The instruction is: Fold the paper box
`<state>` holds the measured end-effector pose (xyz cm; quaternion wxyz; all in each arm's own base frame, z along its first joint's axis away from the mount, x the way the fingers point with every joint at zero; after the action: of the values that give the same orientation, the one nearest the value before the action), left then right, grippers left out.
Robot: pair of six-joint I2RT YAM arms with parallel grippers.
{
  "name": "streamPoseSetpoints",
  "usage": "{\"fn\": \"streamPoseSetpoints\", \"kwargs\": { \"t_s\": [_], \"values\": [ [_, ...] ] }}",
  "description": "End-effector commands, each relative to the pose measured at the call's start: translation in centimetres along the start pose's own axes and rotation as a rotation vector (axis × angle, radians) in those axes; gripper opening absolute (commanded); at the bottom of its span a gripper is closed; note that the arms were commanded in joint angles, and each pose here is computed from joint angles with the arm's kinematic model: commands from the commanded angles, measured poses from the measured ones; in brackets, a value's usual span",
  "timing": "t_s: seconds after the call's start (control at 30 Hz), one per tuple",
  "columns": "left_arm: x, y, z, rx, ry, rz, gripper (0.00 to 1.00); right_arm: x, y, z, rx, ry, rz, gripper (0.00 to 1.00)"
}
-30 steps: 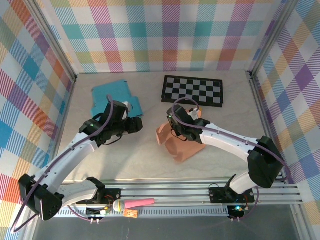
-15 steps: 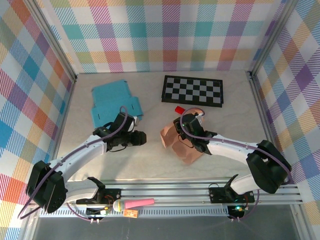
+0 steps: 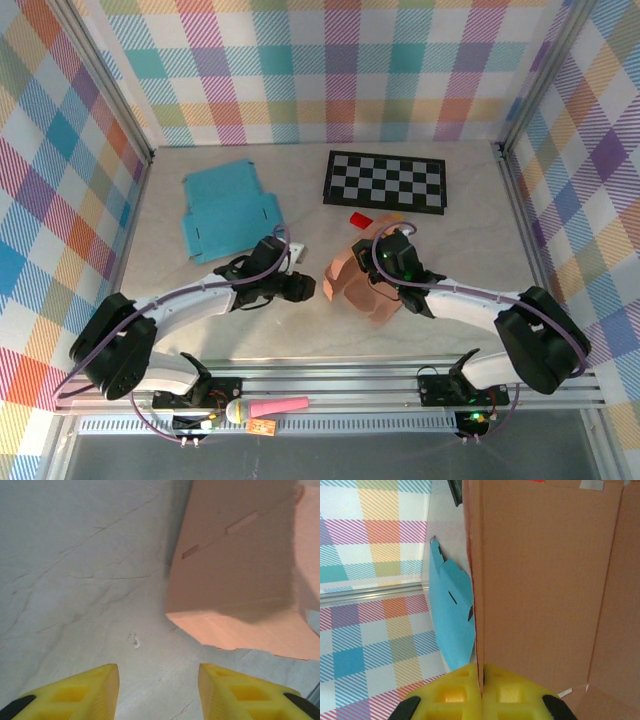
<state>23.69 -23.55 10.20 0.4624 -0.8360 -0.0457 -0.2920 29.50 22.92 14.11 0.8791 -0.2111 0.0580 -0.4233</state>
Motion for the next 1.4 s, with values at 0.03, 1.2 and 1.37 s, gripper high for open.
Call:
{"fn": "streamPoseSetpoints", "kwargs": {
  "t_s": [0.03,1.2,1.37],
  "values": [
    [0.3,1.1,-1.3,-0.058,0.125,-0.031,0.45,-0.3,0.3,0.7,0.056,-0.02,0.043,0.0],
    [3.6,3.4,-3.1,0.029,0.153,-0.12,0.35,-0.7,2.5,1.9,0.159,0.043,0.063,0.0],
    [3.7,3.8,-3.2,0.022,0.132,-0.115,0.33,-0.9,3.3,2.3,0.205,0.069,0.058,0.0]
  ]
}}
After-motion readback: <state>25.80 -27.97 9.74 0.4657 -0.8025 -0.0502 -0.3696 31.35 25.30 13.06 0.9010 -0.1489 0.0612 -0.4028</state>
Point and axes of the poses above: each hand's point on the last joint's axis, 136 mm out from that joint toward the fingers, its own y axis out along the fingers, its own z axis along the line the jaws close on, x = y × z, the point moved 3 cm from there along -y, back along the fingers, and after that the axes turned 1 degree about -y, right-handed, at the moved point
